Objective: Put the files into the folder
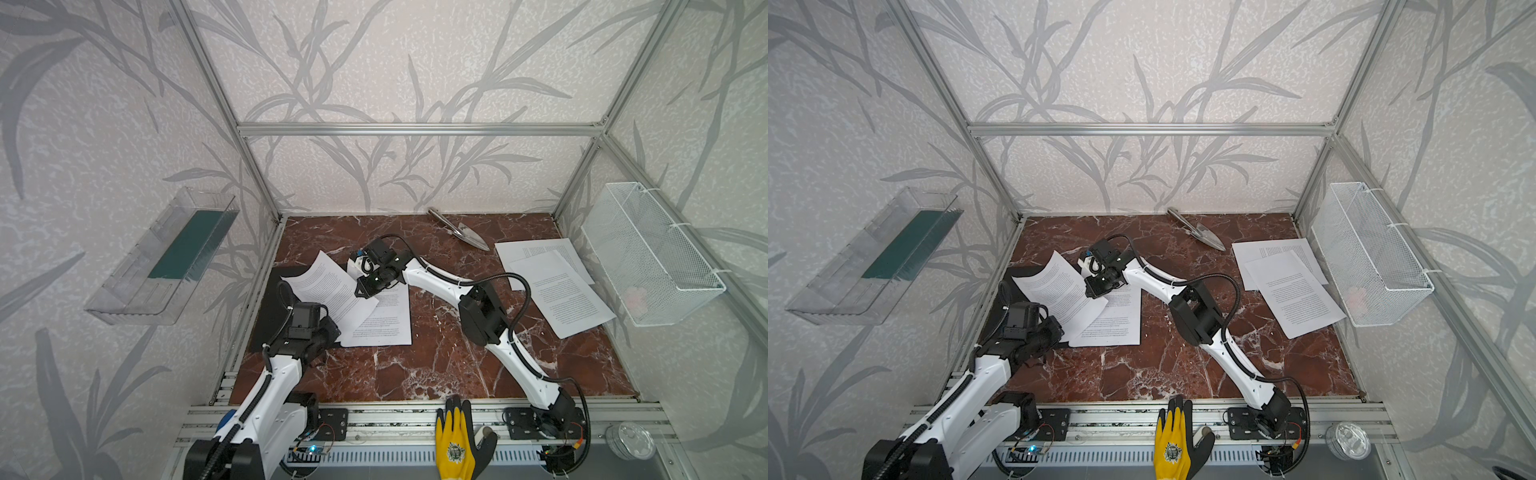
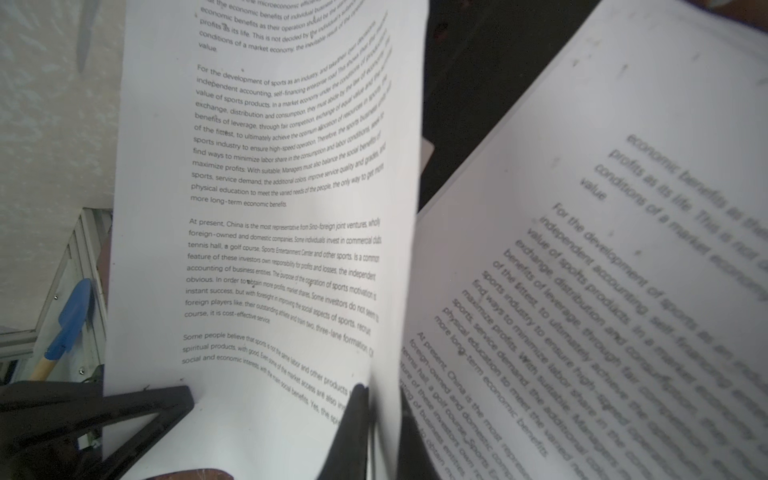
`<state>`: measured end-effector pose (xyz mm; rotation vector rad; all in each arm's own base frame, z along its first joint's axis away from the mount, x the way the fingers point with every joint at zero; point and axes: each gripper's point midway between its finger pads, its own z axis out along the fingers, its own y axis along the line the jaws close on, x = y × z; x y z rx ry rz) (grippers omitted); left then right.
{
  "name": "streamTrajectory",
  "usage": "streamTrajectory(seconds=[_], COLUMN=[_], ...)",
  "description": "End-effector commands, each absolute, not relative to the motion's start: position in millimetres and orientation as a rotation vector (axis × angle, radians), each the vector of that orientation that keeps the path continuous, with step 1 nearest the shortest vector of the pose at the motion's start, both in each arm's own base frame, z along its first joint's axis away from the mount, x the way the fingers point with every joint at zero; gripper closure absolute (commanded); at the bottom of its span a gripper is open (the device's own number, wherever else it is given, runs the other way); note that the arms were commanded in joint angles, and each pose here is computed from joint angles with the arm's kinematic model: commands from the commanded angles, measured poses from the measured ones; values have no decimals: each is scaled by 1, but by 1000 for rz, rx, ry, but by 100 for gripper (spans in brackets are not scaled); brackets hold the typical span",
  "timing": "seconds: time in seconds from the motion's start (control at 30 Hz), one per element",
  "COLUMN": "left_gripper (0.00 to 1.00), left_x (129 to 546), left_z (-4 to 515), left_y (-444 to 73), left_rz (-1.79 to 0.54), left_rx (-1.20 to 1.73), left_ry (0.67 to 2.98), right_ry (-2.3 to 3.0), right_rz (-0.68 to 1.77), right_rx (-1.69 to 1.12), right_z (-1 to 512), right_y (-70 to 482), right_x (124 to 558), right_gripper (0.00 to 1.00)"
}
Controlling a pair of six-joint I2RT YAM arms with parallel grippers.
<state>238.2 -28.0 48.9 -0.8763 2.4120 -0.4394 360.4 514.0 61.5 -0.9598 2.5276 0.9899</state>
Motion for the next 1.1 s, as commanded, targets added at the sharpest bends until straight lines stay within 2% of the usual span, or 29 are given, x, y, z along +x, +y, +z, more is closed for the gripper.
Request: streamTrajectory(seconds=[0.0,0.13,0.17,0.2,0.33,0.47,0.67,0.87,1.07], left_gripper=[82,38,24,2,1,1,1,1,1], left_x=[238,244,244,245,244,236,214,202,204], left_z=[47,67,74,82,120,179,247,249,242], left_y=[-32,-38,-40,-44,-56,-68,-78,-84,-89], left_rz=[-480,-554,-576,-611,-711,-783,-782,-758,-784], left_rx=[-872,-831,-827,-814,-746,-600,-351,-196,-170], left_ry=[2406,2347,2331,2314,2276,2219,2191,2227,2225], right_ry=[2497,2489,2471,2449,2411,2422,2491,2534,2517], right_rz=[1009,987,990,991,1018,1010,922,893,974], right_rx=[-934,-870,-843,-807,-597,-331,-3,88,152], right_z=[96,117,126,136,160,162,123,92,88], right_y=[508,497,493,489,455,400,323,312,327], right_x=[363,365,365,365,370,377,373,355,343], right_gripper=[98,100,100,100,100,100,100,100,100])
